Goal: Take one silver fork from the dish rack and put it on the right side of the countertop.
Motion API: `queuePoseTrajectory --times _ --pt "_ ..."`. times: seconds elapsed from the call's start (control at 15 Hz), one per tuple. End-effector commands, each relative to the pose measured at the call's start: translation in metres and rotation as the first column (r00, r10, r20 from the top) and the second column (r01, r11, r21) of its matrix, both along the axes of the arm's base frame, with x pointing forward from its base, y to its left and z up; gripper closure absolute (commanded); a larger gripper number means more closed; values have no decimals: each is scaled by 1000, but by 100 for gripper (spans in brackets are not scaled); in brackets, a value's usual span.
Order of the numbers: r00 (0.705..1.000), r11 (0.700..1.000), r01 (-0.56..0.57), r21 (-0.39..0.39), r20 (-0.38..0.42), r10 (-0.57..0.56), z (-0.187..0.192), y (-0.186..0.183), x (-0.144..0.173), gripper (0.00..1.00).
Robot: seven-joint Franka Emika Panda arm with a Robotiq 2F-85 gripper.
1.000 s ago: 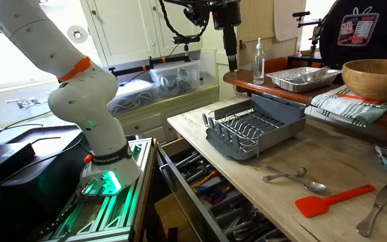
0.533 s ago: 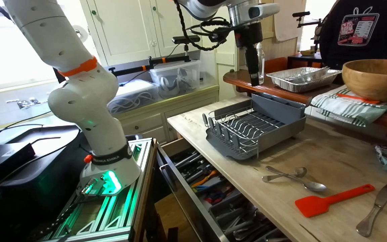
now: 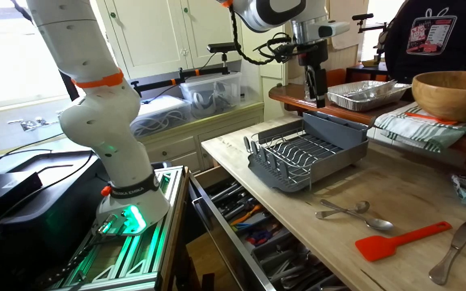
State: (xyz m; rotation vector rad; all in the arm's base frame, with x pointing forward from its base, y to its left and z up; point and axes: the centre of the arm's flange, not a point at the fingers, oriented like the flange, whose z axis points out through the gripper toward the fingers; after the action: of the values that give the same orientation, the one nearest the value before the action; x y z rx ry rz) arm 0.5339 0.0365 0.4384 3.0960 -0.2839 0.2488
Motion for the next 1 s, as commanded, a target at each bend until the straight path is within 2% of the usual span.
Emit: queuePoseTrajectory --times 0.0,0.27,0.47,0.73,0.93 --pt "1000 1000 -3 1 0 3 0 1 2 0" --pt "1000 1000 -8 1 0 8 0 0 2 0" --pt "994 996 -91 -13 56 91 1 7 11 0" --pt "964 978 -206 1 174 203 3 15 34 0" --pt "943 965 -264 3 212 257 -8 12 48 0"
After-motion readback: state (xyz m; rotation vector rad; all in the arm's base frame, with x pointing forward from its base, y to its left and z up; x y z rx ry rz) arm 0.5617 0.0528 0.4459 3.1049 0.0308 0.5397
